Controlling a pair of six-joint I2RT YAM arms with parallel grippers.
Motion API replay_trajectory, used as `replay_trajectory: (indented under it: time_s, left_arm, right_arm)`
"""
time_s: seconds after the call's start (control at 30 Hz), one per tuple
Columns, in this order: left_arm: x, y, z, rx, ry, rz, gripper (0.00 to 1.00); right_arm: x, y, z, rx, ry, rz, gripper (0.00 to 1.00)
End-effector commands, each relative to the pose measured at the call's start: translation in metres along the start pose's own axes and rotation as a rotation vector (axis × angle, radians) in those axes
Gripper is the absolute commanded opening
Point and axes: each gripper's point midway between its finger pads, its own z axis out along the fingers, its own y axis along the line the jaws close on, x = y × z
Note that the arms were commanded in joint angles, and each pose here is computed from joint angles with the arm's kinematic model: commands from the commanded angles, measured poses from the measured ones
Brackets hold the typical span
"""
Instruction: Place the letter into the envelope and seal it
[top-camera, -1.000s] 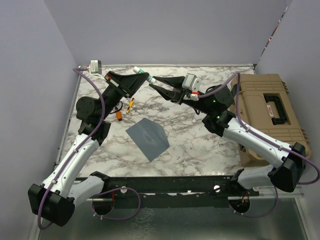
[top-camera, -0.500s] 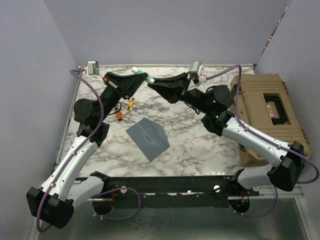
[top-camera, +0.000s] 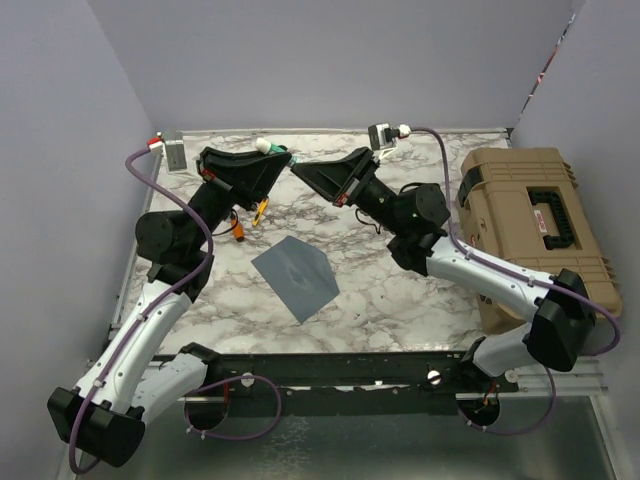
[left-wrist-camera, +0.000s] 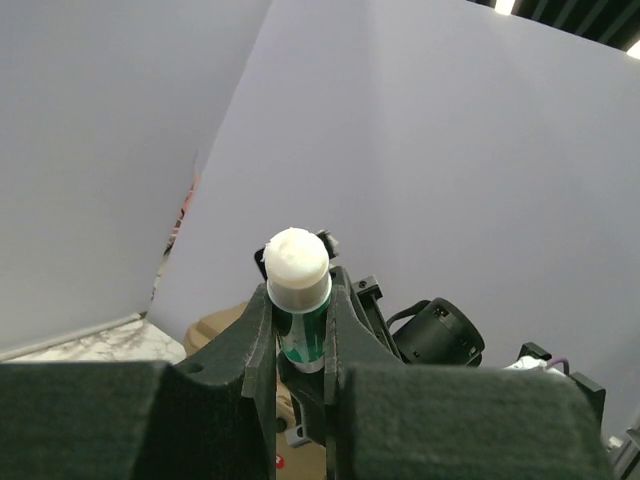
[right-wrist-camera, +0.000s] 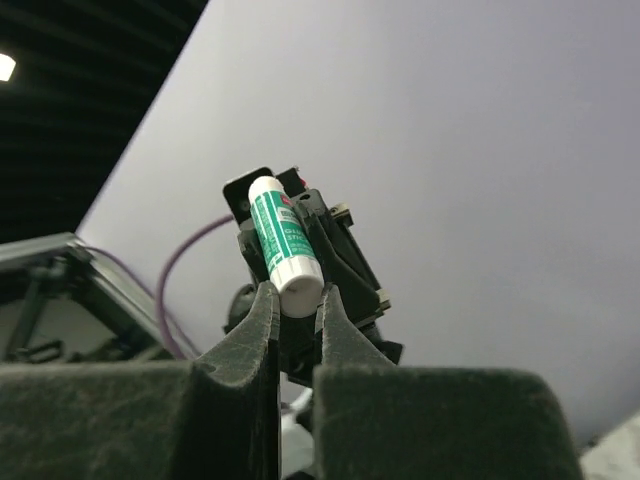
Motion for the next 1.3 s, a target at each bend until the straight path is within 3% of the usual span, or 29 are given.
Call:
replay_trajectory:
  time_s: [0.0, 0.13, 0.2, 0.3, 0.4, 0.53, 0.77, 0.87, 1.0, 1.27]
  left_arm:
    - [0.007, -0.009, -0.007, 0.092, 0.033, 0.168, 0.00]
    - [0.006, -0.011, -0.010, 0.110, 0.013, 0.211, 0.00]
    - [0.002, -0.007, -0.009, 0.080, -0.010, 0.203, 0.00]
    - [-0.004, -0.003, -0.004, 0.044, -0.037, 0.121, 0.00]
    - [-0.009, 0.006, -0.001, -0.023, -0.067, -0.017, 0.00]
    - [-0.003, 0.026, 0.001, -0.155, -0.055, -0.234, 0.00]
    - [0.011, 0.029, 0.015, -0.218, 0.028, -0.571, 0.00]
    - [0.013, 0.025, 0.018, -0.201, 0.036, -0.675, 0.00]
    - [0.010, 0.023, 0.017, -0.197, 0.029, -0.693, 0.00]
    - [0.011, 0.016, 0.021, -0.179, 0.064, -0.695, 0.00]
  right_arm:
    - [-0.033, 0.031, 0.003, -0.118, -0.139, 0.311, 0.01]
    - [-0.034, 0.047, 0.002, -0.214, -0.122, 0.378, 0.01]
    - [-0.029, 0.046, 0.002, -0.200, -0.100, 0.339, 0.18]
    - [-0.023, 0.038, -0.001, -0.128, -0.087, 0.179, 0.53]
    - [-0.023, 0.029, -0.006, -0.029, -0.065, -0.125, 0.69]
    - [-0.031, 0.021, -0.018, 0.037, -0.027, -0.607, 0.71]
    - [-0.018, 0.010, -0.022, -0.140, 0.090, -1.349, 0.72]
    - [-0.021, 0.006, -0.014, -0.141, 0.079, -1.435, 0.72]
    - [-0.022, 0.006, -0.007, -0.156, 0.043, -1.470, 0.70]
    - [-0.025, -0.009, 0.004, -0.115, 0.038, -1.543, 0.52]
